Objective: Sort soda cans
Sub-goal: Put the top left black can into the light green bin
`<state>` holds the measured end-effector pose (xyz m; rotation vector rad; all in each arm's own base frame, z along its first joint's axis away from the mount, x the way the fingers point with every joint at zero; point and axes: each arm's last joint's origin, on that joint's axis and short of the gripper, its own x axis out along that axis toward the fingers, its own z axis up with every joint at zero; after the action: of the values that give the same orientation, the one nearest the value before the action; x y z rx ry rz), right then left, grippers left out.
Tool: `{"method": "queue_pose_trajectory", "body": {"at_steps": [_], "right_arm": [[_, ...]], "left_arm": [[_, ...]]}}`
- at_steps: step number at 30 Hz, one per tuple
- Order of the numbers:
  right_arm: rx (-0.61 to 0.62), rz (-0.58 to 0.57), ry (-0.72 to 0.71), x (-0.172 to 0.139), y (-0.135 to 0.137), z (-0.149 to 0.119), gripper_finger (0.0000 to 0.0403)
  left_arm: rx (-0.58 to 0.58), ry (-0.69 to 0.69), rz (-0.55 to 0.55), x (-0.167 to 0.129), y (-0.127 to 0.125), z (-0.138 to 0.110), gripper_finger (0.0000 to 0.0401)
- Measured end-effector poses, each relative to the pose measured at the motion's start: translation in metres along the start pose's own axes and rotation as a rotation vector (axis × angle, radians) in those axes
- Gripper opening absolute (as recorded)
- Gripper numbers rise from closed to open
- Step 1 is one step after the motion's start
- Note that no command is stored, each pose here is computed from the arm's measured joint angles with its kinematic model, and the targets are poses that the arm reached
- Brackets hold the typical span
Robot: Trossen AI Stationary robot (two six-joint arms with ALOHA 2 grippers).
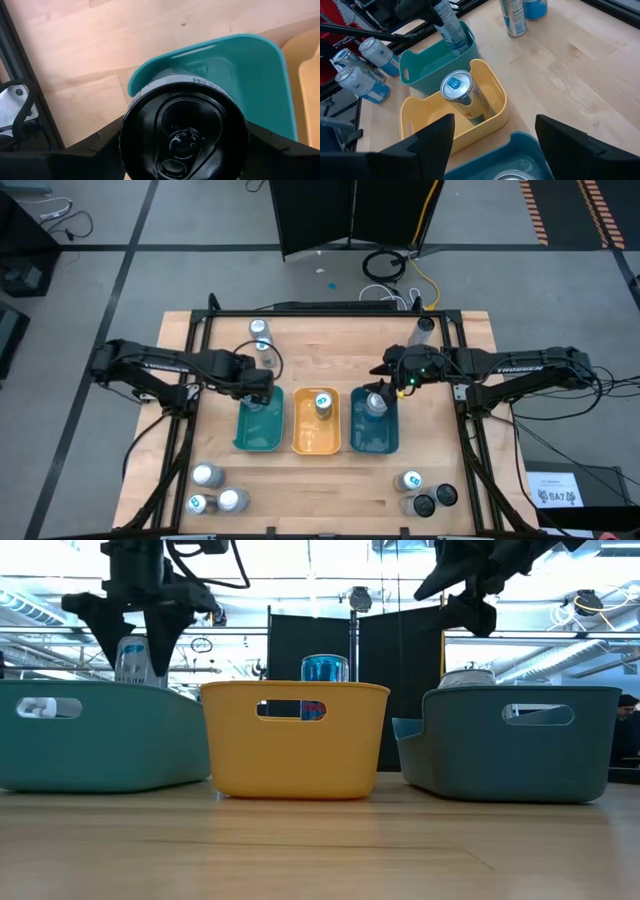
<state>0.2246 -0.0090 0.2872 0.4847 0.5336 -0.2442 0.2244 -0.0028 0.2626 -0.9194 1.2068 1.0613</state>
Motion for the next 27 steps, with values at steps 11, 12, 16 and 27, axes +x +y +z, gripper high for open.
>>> {"method": "queue_pose_trajectory", "body": {"at_steps": [11,12,16,27], "right_arm": [[0.003,0.000,0.002,0.0000,0.0000,-0.0002,0.0270],[0.003,-0.001,0.001,0.0000,0.0000,-0.0002,0.0270],[0.003,-0.001,0.002,0.0000,0.0000,-0.0002,0.0270],[0.003,0.000,0.004,-0.0001,0.0000,-0.0004,0.0270]], "left_arm": [[0.001,0.003,0.015,0.0035,-0.0027,0.0003,0.0283],[0.001,0.003,0.015,0.0035,-0.0027,0.0003,0.0283],[0.017,0.002,0.007,0.0032,-0.0039,-0.0020,0.0283],[0.026,-0.021,0.003,0.0025,-0.0051,-0.0043,0.0337]]}}
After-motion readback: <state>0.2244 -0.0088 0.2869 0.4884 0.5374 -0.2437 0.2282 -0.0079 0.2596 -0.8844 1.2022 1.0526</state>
